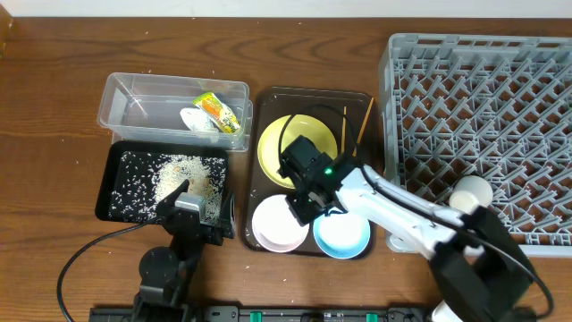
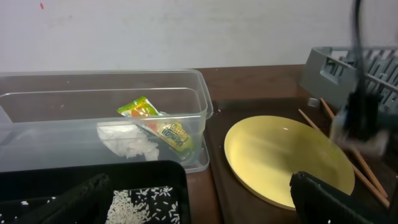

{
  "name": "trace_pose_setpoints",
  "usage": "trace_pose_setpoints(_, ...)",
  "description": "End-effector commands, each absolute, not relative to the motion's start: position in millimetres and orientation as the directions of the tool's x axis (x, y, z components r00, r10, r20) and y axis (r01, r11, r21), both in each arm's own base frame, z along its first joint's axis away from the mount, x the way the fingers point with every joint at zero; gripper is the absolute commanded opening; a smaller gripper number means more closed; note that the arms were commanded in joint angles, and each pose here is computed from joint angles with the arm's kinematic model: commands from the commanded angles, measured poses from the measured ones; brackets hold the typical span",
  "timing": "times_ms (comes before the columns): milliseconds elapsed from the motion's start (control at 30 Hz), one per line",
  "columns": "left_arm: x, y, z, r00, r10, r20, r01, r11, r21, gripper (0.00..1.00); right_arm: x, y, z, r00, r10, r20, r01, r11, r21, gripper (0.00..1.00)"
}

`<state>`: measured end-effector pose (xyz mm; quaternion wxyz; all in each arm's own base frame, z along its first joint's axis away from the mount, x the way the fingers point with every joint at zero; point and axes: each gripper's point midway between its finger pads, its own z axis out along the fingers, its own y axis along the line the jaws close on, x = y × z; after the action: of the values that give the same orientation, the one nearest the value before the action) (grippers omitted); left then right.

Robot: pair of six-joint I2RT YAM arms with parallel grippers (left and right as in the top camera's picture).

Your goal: Sort waste into correct bins and load items into the dishwasher rack

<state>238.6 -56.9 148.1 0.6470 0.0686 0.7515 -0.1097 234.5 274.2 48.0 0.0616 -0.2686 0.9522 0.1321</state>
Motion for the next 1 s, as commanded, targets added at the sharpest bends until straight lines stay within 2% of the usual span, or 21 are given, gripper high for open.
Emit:
trace_pose_setpoints(0,238,-57,131,-0.192,-0.019,-0.981,0.249,0.966,-0.068,0.94,273,255,116,-0.836,-0.375,-0.4,-0.461,0.876,0.14,0.01)
trace_pose_setpoints(100,238,-57,131,-0.192,-0.019,-0.981,0.249,0.966,-0.068,0.94,296,210,163,-0.808,-0.242,-0.537,-0.311,0.95,0.04,0.01)
trace_pose_setpoints(233,238,-57,131,-0.192,-0.019,-0.981,0.249,0.966,-0.068,0.94,317,113,224,-0.695,-0.073,-0.715,0.047,0.988,-0.146,0.01)
trace_pose_setpoints(333,238,-57,131,-0.192,-0.019,-0.981,0.249,0.966,-0.068,0.94,311,26,270,-0.558,0.015,-0.83,0.406,0.877,-0.257,0.01)
trace_pose_setpoints(467,238,-57,131,-0.192,-0.019,-0.981,0.249,0.966,-0.068,0.94,292,-53,305,-0.438,0.039,-0.898,0.698,0.645,-0.312,0.01)
trace_pose_setpoints(600,238,-57,131,-0.192,-0.019,-0.981,0.249,0.966,-0.068,0.93,287,-94,300,-0.442,0.085,-0.893,0.787,0.515,-0.341,0.01)
trace_pose_setpoints(767,238,-57,131,-0.192,-0.019,-0.981,0.249,0.966,-0.068,0.94,298,-128,279,-0.457,0.14,-0.878,0.836,0.404,-0.371,0.01)
trace_pose_setpoints(833,238,-57,131,-0.192,-0.019,-0.981,0.249,0.966,-0.068,0.94,308,-138,269,-0.468,0.15,-0.871,0.842,0.375,-0.388,0.01)
trace_pose_setpoints(967,238,-57,131,-0.192,-0.019,-0.981,0.249,0.966,-0.068,0.94,333,-148,241,-0.567,0.127,-0.814,0.791,0.359,-0.495,0.01)
